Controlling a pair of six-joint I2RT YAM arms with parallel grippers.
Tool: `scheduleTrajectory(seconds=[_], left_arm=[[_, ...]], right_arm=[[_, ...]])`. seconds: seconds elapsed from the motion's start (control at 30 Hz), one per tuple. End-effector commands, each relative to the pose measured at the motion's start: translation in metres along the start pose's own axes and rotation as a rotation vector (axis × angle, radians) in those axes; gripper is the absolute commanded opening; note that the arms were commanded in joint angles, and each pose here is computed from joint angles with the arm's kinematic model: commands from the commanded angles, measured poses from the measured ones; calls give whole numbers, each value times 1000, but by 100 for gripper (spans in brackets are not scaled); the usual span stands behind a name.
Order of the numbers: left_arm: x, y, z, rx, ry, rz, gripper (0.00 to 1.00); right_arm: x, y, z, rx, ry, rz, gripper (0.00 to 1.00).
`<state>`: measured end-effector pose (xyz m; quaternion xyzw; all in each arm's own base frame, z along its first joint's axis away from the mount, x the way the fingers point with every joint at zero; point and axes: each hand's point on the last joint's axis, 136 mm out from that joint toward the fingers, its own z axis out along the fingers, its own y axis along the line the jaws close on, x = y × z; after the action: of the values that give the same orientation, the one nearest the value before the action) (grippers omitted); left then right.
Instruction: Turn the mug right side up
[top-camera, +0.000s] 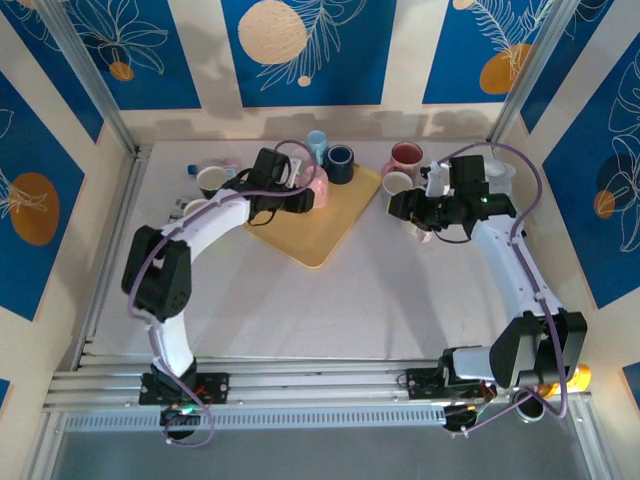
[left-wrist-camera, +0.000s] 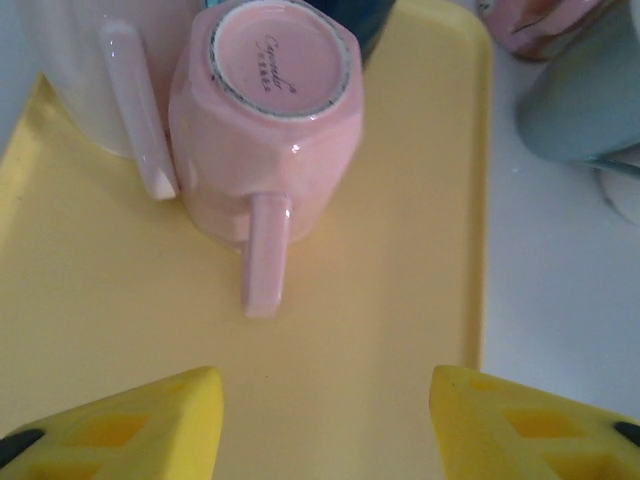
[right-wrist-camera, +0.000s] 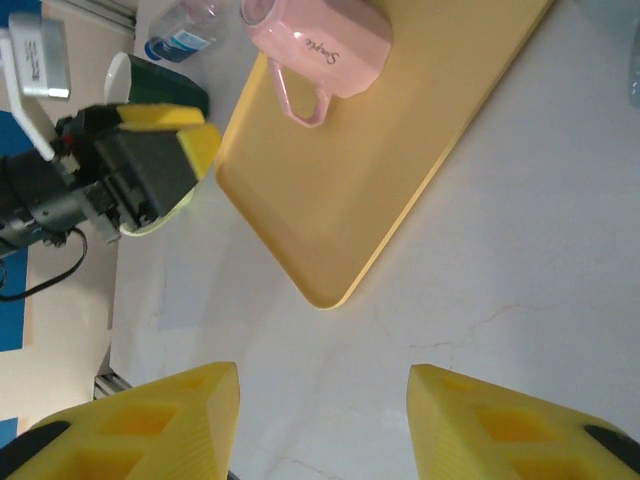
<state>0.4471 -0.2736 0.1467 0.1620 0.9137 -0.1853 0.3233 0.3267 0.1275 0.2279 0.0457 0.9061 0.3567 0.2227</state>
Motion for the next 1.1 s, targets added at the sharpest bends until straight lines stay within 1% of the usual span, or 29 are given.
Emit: scheduleTrajectory(seconds=[0.0, 0.13, 0.27, 0.37, 0.53, 0.7, 1.0, 1.07], left_arm=[[13, 6, 18, -88, 83, 52, 57], [11, 14, 36, -150, 107, 59, 57], [6, 20, 45, -198, 90, 41, 56], [1, 21, 51, -198, 69, 29, 55], [0, 14, 65, -161, 79, 34, 53], [0, 16, 74, -168, 87, 37, 52], [2, 19, 81, -176, 99, 50, 45], [2, 19, 82, -179, 99, 54, 41]], right_arm=[[1, 11, 1, -30, 33, 16, 47], [-3, 12, 4, -29, 31, 9, 47], [-7, 14, 5, -37, 22, 5, 47], [-9, 14, 6, -36, 23, 9, 47], [-11, 14, 7, -36, 20, 13, 47], [-13, 11, 8, -22, 17, 26, 47], [-16, 13, 5, -26, 7, 24, 46], [-17, 15, 4, -29, 1, 21, 46]])
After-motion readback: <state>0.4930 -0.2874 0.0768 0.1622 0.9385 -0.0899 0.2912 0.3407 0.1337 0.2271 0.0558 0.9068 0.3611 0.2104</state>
